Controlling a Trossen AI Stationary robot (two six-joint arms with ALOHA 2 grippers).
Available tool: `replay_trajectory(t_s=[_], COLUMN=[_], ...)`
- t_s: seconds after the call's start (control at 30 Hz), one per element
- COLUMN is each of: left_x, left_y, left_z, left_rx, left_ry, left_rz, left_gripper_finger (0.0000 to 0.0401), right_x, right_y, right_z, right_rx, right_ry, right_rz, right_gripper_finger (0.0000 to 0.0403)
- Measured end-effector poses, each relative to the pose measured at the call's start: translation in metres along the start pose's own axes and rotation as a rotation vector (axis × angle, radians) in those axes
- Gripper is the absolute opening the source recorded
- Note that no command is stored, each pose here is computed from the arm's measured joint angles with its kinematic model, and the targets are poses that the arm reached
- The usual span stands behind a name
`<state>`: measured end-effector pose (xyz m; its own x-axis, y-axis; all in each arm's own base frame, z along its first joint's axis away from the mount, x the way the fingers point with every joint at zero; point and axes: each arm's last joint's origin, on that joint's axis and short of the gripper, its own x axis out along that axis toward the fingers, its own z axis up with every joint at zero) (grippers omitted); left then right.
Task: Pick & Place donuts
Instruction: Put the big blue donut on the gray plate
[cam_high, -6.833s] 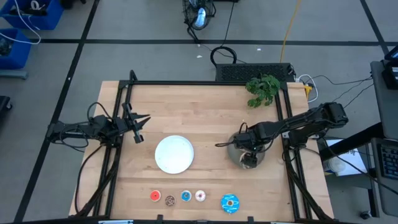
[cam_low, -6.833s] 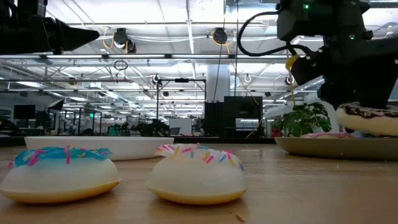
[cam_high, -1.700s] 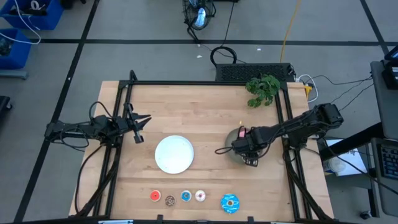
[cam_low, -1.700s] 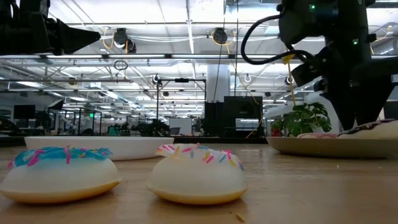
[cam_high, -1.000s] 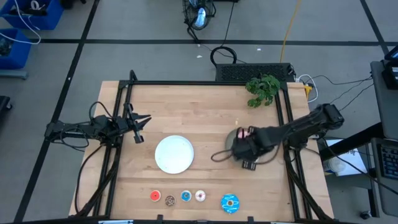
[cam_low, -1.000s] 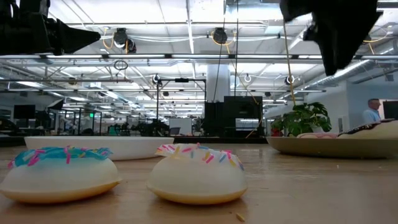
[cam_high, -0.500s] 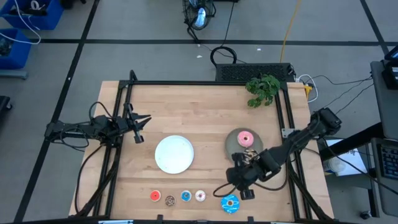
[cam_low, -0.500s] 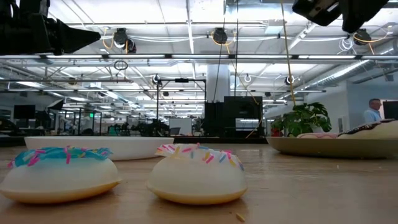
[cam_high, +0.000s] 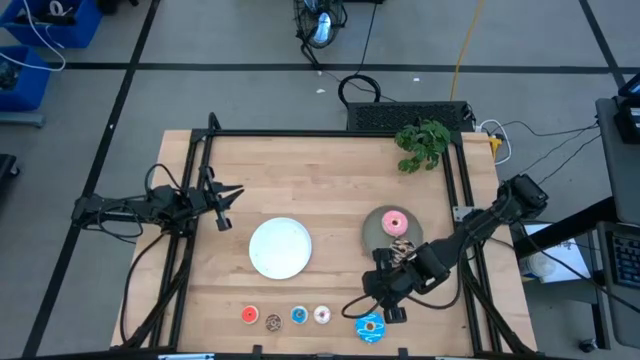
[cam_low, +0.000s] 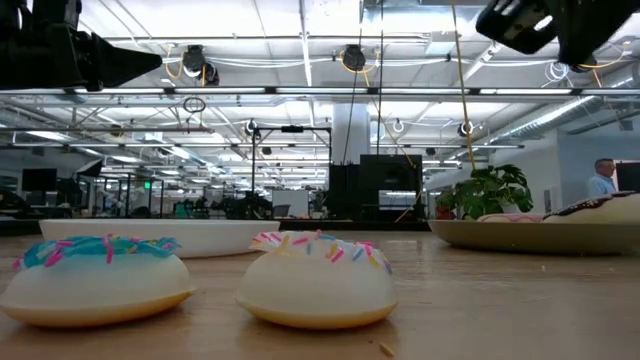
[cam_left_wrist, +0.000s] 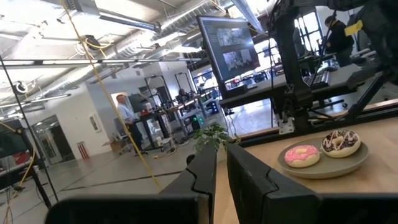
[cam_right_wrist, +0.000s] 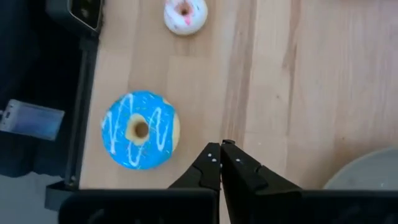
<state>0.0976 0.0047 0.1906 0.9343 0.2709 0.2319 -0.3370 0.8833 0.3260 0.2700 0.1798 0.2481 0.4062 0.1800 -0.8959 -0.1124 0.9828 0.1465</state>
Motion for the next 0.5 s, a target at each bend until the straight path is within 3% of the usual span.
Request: replay_trajectory(t_s=[0.23,0.5], left_x=[0.0,0.0], left_y=[0.0,0.0], left_z=[0.0,0.0], left_rx=[-0.007,0.029], left_ry=[0.0,0.0], left_rz=[0.0,0.0], left_gripper_finger=[0.0047,0.0047], right_x=[0.013,0.015], right_y=[0.004,0.005], right_z=[-0.021,-0.022], right_rx=[0.001,-0.002], right_ry=[0.061,0.051], right_rz=[-0.018,-0.012], right_gripper_finger=[0.0001,0.0001])
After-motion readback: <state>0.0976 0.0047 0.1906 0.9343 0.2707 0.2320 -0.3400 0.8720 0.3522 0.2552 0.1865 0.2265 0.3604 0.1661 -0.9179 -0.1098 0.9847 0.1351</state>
